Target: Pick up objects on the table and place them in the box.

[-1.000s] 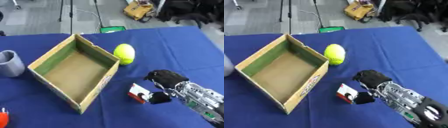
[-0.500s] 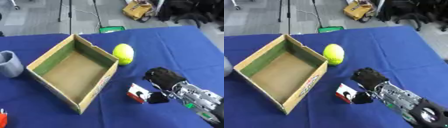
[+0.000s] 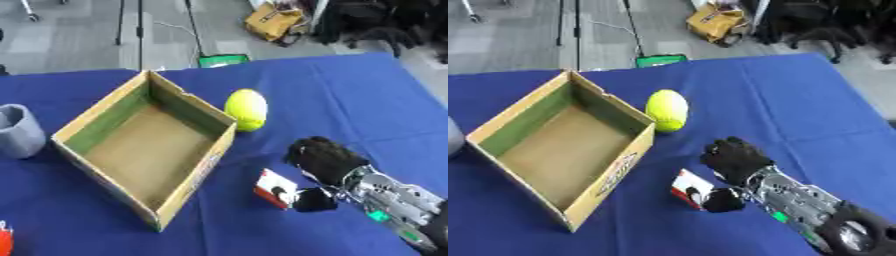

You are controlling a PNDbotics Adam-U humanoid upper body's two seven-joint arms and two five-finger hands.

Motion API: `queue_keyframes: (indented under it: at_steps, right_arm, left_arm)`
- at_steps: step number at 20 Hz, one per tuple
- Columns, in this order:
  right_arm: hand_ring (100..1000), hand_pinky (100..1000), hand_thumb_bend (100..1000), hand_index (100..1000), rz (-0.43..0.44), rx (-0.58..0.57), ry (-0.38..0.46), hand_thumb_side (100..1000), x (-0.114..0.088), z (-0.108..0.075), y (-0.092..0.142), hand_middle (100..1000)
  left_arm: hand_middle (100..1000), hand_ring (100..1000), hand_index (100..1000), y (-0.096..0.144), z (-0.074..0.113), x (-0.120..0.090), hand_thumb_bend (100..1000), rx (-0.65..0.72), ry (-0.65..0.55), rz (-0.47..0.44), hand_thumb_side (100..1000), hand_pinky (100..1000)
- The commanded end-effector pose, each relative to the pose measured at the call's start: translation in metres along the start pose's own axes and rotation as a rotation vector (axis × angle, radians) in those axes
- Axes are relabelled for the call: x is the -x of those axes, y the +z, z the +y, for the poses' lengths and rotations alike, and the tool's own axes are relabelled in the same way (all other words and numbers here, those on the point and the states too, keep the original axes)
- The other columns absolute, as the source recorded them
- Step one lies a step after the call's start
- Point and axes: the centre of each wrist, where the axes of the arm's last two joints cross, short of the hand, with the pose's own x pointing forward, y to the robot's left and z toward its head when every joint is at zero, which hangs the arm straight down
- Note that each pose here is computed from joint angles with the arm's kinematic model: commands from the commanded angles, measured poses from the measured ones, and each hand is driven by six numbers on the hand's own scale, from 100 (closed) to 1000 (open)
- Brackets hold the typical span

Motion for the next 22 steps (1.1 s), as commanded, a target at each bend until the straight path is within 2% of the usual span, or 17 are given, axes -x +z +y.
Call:
queue_keyframes:
  at_steps: [1,11,17,18,21,22]
  right_arm:
    - [943,922,371,897,0.005,0.034,0.021,1000,0.0028,-0.0098,0.0035,843]
    - [943,922,371,897,-0.016,0.014,0.006,1000,-0.0003,-0.0087,0.0029,842]
    - [926,905,379,866,-0.015,0.01,-0.005,971,-0.0013,-0.0033,0.0077,810]
    - [916,896,375,856,-0.015,0.008,-0.007,936,-0.0014,-0.0026,0.0085,778]
    - [900,884,354,834,-0.008,0.006,-0.005,906,-0.001,-0.0013,0.0101,737]
    - [877,869,299,783,-0.001,0.012,-0.002,852,-0.0003,-0.0021,0.0107,640]
  left_arm:
    - [874,891,946,-0.0068,0.0009,-0.0043,100,-0.011,0.007,-0.022,1000,931]
    - [874,891,946,-0.0075,0.0013,-0.0042,100,-0.016,0.005,-0.023,1000,931]
    - [874,891,946,-0.0081,0.001,-0.0044,100,-0.02,0.006,-0.025,1000,930]
    - [874,891,946,-0.008,0.001,-0.0044,100,-0.021,0.006,-0.025,1000,930]
    - [874,890,946,-0.0075,0.0011,-0.0043,100,-0.021,0.005,-0.022,1000,930]
    - [873,890,945,-0.0074,0.0013,-0.0042,100,-0.021,0.004,-0.021,1000,930]
